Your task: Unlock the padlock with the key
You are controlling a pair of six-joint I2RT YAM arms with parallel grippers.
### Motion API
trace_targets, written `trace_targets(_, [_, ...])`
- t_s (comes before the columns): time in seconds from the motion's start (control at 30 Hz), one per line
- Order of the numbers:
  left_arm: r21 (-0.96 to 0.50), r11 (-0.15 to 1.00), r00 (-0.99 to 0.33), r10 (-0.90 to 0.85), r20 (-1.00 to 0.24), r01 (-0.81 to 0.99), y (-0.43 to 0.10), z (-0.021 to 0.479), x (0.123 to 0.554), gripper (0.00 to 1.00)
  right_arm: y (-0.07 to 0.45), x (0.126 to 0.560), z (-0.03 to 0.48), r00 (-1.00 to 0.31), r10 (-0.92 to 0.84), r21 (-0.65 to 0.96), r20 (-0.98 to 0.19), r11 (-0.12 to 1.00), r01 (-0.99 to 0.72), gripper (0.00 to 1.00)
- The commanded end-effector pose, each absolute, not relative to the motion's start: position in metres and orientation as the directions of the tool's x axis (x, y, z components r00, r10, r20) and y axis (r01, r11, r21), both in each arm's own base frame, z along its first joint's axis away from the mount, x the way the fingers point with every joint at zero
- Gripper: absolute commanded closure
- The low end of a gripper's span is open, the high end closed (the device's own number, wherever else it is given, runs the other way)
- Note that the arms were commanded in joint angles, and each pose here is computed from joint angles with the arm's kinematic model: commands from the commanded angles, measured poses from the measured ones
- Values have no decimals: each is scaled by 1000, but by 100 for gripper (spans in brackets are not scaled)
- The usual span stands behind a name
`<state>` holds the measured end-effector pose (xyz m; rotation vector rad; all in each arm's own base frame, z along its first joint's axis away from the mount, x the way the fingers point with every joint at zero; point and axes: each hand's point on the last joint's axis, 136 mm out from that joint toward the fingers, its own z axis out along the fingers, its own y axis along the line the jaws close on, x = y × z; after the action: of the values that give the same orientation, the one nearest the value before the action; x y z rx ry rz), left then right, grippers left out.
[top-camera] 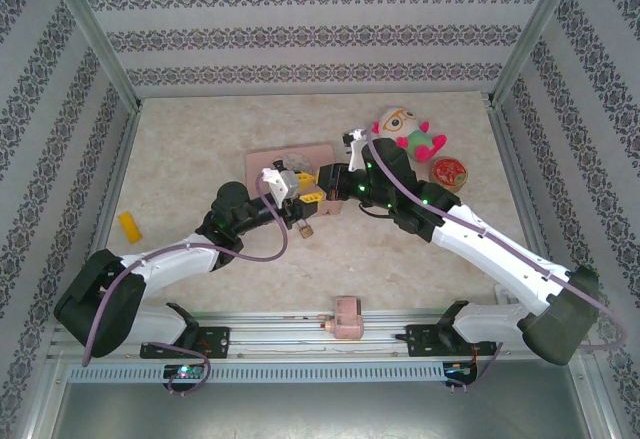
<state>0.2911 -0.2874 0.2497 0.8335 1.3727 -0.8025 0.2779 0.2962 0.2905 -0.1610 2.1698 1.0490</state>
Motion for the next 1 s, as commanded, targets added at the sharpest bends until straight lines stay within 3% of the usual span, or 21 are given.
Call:
trace_targets(0.0, [90, 480, 129, -49, -990, 872, -292, 279, 288, 65, 296, 276, 297, -731, 200, 653, -652, 639, -407, 100])
trace_targets(0.3, [83, 475, 123, -54, -991, 876, -294, 280, 289, 70, 298, 277, 295, -736, 200, 657, -647, 637, -404, 100])
trace_targets(0.53, [81, 477, 119, -50, -992, 875, -294, 279, 290, 80, 298, 278, 292, -738, 199, 656, -644, 640, -400, 100])
trace_targets(0.83, [78, 479, 101, -23, -995, 875, -293, 274, 290, 100, 296, 280, 292, -736, 205, 656, -646, 642, -397, 100])
trace_targets(0.97, [71, 474, 81, 1, -997, 877, -293, 270, 288, 100, 296, 279, 293, -732, 201, 651, -652, 643, -404, 100])
